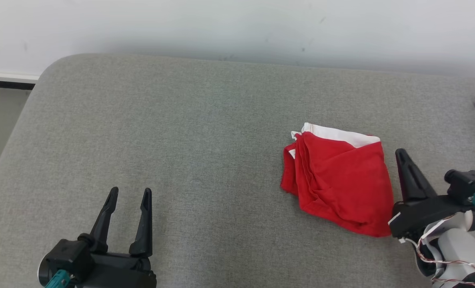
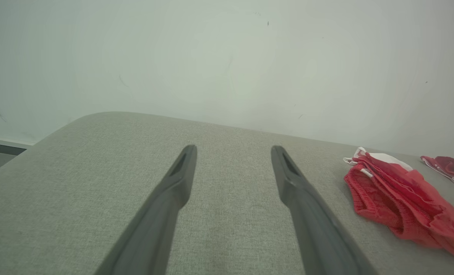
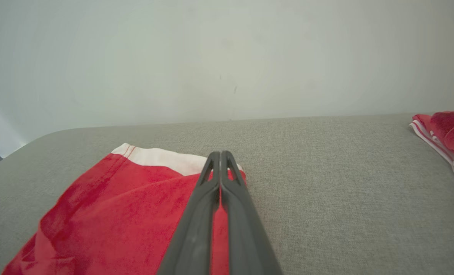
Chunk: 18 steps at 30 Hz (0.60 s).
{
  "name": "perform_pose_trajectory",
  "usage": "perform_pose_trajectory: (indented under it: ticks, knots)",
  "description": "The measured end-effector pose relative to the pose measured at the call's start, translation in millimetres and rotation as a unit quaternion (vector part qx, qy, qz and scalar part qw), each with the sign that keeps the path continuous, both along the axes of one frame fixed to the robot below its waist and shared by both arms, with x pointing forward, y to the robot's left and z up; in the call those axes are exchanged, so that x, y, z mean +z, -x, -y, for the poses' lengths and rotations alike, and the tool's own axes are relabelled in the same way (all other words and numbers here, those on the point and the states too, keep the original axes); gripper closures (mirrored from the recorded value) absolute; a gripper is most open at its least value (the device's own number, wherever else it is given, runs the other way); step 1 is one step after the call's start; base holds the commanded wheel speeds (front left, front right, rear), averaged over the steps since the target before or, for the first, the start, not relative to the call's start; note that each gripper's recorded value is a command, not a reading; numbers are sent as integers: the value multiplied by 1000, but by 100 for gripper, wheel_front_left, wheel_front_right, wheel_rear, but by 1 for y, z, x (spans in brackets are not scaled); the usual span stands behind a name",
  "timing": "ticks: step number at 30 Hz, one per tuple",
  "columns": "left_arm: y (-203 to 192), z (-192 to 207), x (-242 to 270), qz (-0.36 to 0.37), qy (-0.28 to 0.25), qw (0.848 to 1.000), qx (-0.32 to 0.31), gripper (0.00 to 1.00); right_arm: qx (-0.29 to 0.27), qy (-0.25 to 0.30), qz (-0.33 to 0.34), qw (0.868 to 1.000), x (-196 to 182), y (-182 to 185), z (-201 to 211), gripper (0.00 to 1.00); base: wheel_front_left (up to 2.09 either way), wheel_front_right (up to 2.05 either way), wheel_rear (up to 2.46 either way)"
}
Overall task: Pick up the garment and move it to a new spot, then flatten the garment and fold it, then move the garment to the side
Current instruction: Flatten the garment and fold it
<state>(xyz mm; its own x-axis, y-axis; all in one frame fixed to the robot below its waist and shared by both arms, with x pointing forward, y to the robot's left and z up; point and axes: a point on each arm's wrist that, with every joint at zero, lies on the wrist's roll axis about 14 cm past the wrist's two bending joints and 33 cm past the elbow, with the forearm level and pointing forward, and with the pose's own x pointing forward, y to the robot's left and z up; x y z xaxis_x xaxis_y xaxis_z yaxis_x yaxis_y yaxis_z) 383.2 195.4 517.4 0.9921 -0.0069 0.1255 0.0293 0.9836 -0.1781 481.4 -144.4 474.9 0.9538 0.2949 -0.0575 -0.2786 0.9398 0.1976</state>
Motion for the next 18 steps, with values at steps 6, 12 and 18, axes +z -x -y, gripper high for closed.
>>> perform_pose_trajectory:
  ticks: [6, 12, 18]
  knots:
    - [2, -4, -2, -4, -2, 1000, 7, 0, 25, 26, -38, 999, -31, 7, -20, 100, 0, 0, 0]
    - [4, -9, -4, -7, -2, 1000, 15, 0, 60, 45, -60, 995, -51, 16, -46, 100, 0, 0, 0]
    - [2, -10, -3, -7, -1, 1000, 16, 0, 107, 9, -68, 992, -53, 32, -95, 100, 0, 0, 0]
